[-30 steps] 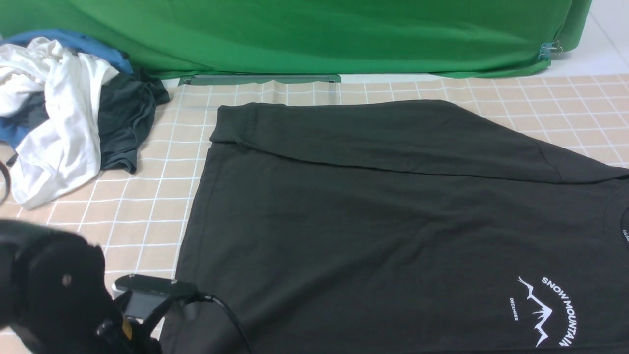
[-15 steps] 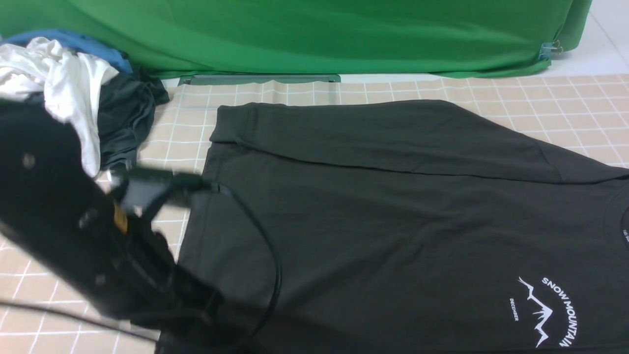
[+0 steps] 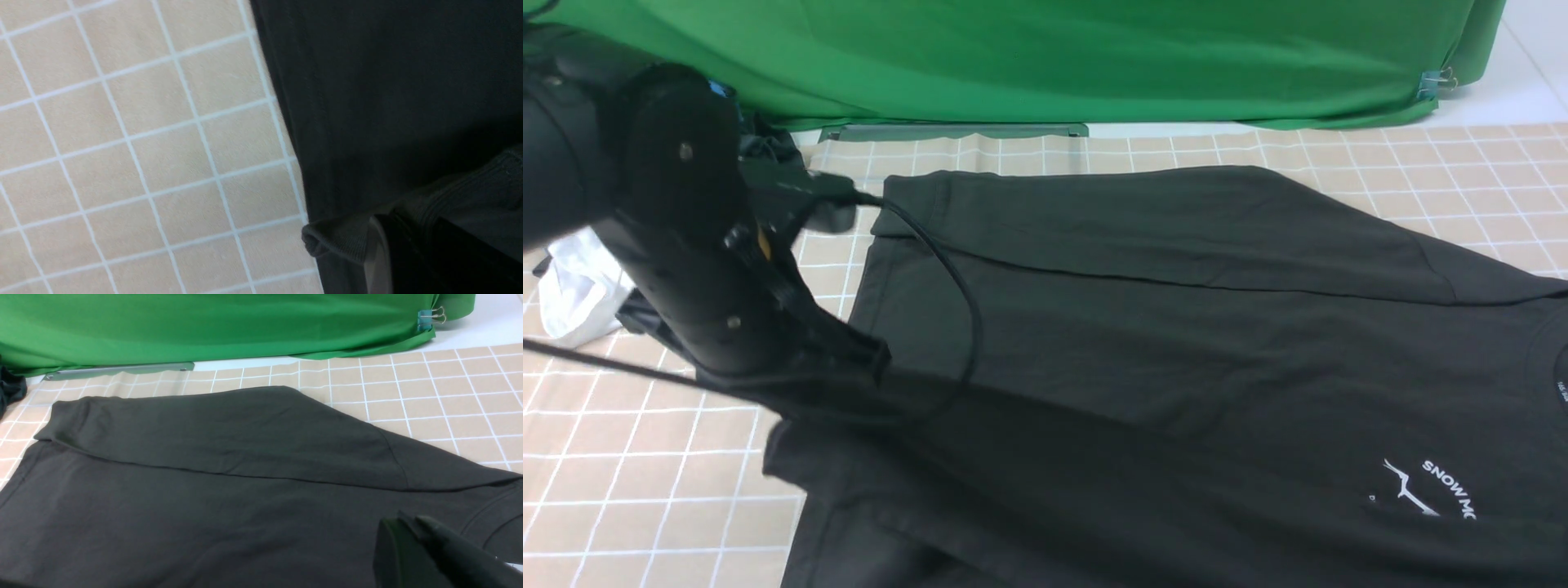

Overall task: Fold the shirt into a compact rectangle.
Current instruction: 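Fold the left side of the black T-shirt inward over its body, then grab the top left corner of the dark shirt with the left gripper, then fold the left side of the dark shirt inward over its body with the left gripper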

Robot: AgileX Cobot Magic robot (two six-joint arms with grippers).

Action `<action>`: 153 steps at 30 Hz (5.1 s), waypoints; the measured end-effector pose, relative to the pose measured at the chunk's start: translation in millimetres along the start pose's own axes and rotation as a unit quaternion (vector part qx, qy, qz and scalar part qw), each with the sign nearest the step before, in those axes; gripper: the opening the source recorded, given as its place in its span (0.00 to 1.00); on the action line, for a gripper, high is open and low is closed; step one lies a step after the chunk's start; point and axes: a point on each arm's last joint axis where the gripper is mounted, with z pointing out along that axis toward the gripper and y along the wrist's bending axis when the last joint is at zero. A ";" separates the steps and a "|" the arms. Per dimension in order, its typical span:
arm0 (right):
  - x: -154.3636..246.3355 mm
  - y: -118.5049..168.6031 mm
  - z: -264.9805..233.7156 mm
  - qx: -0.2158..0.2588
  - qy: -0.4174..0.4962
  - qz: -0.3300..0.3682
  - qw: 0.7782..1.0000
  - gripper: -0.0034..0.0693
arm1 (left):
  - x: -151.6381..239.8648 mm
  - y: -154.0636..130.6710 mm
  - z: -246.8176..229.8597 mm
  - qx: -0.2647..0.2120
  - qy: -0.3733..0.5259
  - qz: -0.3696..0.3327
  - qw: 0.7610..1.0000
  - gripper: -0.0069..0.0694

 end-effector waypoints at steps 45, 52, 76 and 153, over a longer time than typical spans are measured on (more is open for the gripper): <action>99.2 33.5 103.8 -0.039 0.513 -0.005 0.857 0.82 | 52.2 -61.0 40.7 0.100 -0.017 0.055 0.993 0.11; 130.2 49.8 126.4 -0.001 0.525 -0.058 0.849 0.85 | 78.1 -55.4 70.8 0.095 0.003 0.029 0.995 0.11; 125.3 52.9 107.9 0.001 0.539 -0.099 0.836 0.12 | 100.4 -49.9 89.6 0.085 0.024 0.022 0.996 0.11; 84.9 53.4 67.7 -0.046 0.423 -0.068 0.902 0.47 | -184.0 56.1 95.8 0.041 -0.094 -0.047 0.994 0.13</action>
